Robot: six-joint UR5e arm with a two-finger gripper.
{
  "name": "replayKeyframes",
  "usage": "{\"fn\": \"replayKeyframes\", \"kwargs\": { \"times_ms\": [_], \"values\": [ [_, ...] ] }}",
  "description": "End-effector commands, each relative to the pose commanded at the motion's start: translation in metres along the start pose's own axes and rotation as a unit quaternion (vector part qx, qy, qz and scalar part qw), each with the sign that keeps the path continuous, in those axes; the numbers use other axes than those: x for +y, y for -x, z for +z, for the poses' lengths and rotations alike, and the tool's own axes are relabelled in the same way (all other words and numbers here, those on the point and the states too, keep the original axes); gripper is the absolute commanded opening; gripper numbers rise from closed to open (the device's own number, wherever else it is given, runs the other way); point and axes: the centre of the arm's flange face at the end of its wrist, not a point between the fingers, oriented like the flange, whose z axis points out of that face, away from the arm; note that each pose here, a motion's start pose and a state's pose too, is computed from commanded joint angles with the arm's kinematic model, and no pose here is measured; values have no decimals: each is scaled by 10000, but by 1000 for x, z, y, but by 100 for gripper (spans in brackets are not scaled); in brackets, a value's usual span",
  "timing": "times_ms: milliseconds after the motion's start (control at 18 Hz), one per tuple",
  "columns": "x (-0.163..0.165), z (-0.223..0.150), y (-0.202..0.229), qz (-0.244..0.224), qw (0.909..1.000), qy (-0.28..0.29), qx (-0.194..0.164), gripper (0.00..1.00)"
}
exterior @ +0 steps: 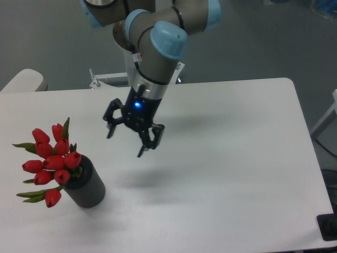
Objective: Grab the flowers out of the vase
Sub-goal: 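Move the open gripper toward the red tulips in the grey vase, then lower the gripper around the tulip stems and close it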
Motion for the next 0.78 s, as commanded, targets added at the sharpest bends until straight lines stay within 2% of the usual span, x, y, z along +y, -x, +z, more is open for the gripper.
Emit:
{"fn": "replayKeyframes", "kwargs": {
  "times_ms": [167,444,778],
  "values": [
    [-12,16,-12,281,9995,3,114,100],
    [-18,30,-16,395,9991,9,181,100],
    [-26,38,-17,250,9991,-107,327,100]
  ]
}}
